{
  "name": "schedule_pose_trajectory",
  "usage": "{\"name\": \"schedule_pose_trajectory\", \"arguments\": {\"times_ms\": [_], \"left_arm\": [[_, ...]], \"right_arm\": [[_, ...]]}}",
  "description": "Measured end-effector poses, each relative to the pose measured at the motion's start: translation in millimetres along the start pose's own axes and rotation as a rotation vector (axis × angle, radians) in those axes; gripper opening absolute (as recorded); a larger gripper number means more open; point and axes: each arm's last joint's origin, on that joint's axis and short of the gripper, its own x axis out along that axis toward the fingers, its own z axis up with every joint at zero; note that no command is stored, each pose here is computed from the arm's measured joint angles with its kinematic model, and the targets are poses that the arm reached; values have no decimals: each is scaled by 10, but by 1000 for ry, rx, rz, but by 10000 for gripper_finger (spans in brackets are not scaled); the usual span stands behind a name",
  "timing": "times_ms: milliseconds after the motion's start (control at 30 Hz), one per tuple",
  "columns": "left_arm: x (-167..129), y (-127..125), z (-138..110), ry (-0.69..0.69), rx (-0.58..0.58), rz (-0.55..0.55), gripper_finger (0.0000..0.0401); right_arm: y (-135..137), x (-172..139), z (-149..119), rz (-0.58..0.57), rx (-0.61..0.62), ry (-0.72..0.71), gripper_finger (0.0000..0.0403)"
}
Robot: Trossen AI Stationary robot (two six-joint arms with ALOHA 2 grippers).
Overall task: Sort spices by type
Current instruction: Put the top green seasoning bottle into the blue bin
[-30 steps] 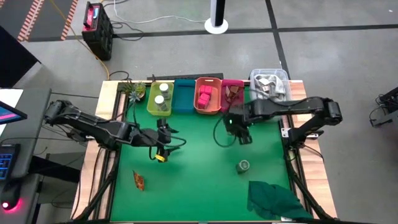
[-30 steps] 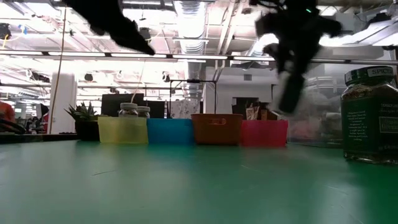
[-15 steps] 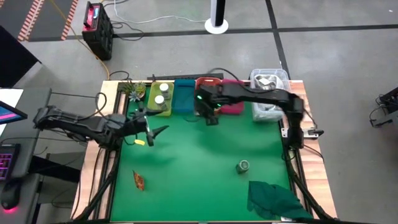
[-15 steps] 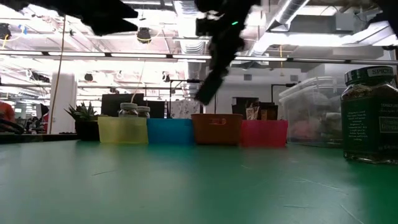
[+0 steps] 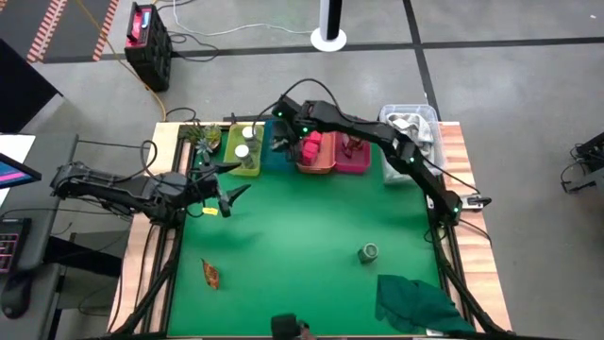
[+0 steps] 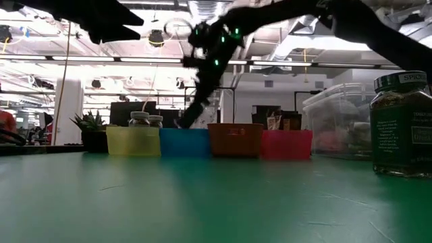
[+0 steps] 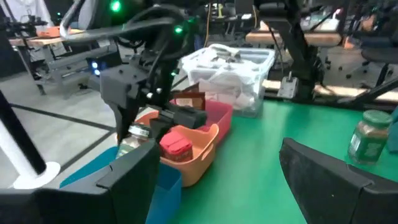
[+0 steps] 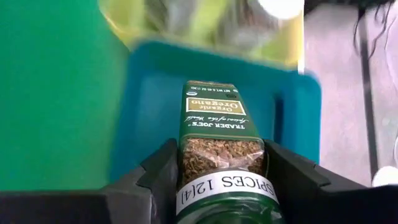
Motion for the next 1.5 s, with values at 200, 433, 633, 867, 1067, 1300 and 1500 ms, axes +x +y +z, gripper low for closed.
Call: {"name": "schedule_pose_trajectory", "arguments": {"times_ms": [200,433,633,867,1067,1300,1500], "left_arm": [[-8,8,2,-1,35,9,318],[-7,9,-49,44,42,9,318],[-12,13,-116,103,32,11,317],[-12,13,-114,101,37,11,318],[-13,15,-112,100,37,18,317],[-13,16,-112,99,37,20,317],[-13,16,-112,100,32,21,317]], "right_arm": [[-168,131,-188,22,46,61,223],[-132,100,-174,37,30,67,228],[-84,88,-191,62,8,103,230],[-92,90,-181,52,-12,92,241],[-100,100,-169,43,-13,80,249],[-70,108,-91,21,-22,31,250],[-53,113,-92,29,-15,37,251]]}}
